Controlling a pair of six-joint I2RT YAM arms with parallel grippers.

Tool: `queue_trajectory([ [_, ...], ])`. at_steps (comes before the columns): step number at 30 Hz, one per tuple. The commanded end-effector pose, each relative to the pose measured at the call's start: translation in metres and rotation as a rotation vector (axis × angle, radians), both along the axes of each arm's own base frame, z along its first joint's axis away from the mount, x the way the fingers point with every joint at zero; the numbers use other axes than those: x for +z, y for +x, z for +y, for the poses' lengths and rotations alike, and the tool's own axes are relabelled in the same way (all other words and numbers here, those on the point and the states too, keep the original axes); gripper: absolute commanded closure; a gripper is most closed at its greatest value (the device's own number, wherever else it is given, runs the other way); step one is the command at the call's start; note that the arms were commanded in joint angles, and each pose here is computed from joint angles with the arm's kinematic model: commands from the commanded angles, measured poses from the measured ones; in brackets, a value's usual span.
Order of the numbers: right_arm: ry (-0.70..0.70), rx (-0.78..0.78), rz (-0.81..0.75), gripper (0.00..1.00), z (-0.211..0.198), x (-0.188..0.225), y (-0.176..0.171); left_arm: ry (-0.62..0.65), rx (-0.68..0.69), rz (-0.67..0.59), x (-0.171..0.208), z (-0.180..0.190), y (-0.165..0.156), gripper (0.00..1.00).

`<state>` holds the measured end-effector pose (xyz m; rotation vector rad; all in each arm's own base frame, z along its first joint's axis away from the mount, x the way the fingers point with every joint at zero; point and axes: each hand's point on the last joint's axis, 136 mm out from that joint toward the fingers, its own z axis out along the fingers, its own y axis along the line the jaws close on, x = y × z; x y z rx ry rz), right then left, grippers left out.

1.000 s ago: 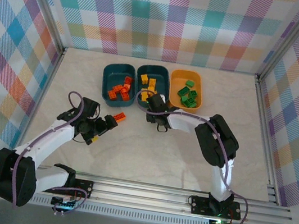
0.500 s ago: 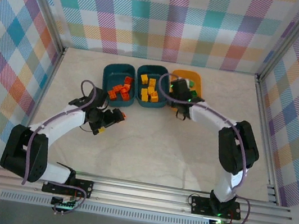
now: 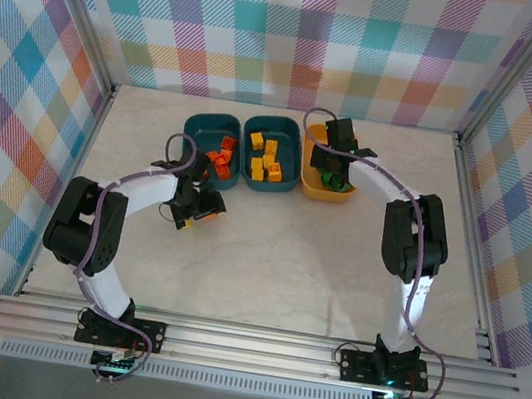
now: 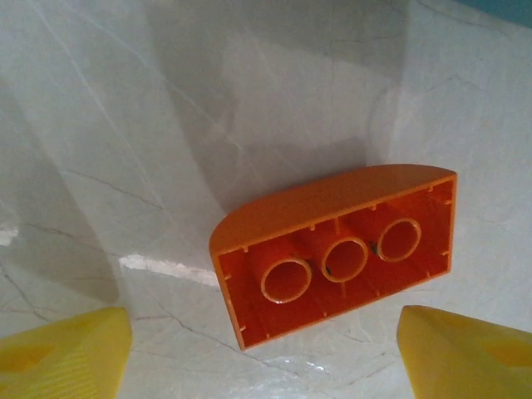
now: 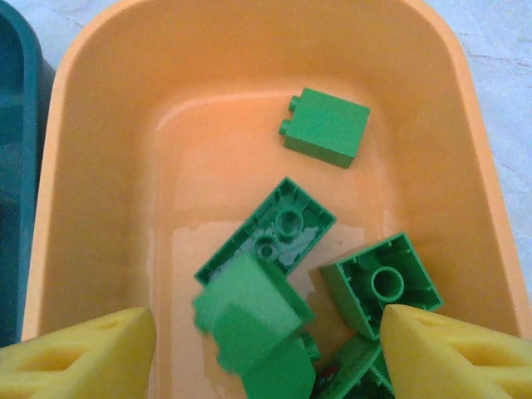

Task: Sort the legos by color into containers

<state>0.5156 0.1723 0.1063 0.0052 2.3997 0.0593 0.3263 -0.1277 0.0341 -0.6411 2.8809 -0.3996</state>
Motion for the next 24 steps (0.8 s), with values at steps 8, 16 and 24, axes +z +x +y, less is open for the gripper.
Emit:
queue_trajectory([
  [8, 0.164, 0.024, -0.072, 0.23, 0.006, 0.041, -0.103, 0.095, -0.027, -0.033, -0.001, -0.001, 0.037, 0.16],
  [16, 0.194, 0.000, -0.001, 0.23, -0.020, 0.015, -0.176, 0.087, -0.059, -0.008, -0.012, -0.015, 0.045, 0.23],
  [24, 0.177, -0.018, -0.037, 0.23, -0.034, 0.022, -0.188, 0.114, -0.086, -0.002, -0.010, -0.025, 0.033, 0.39],
])
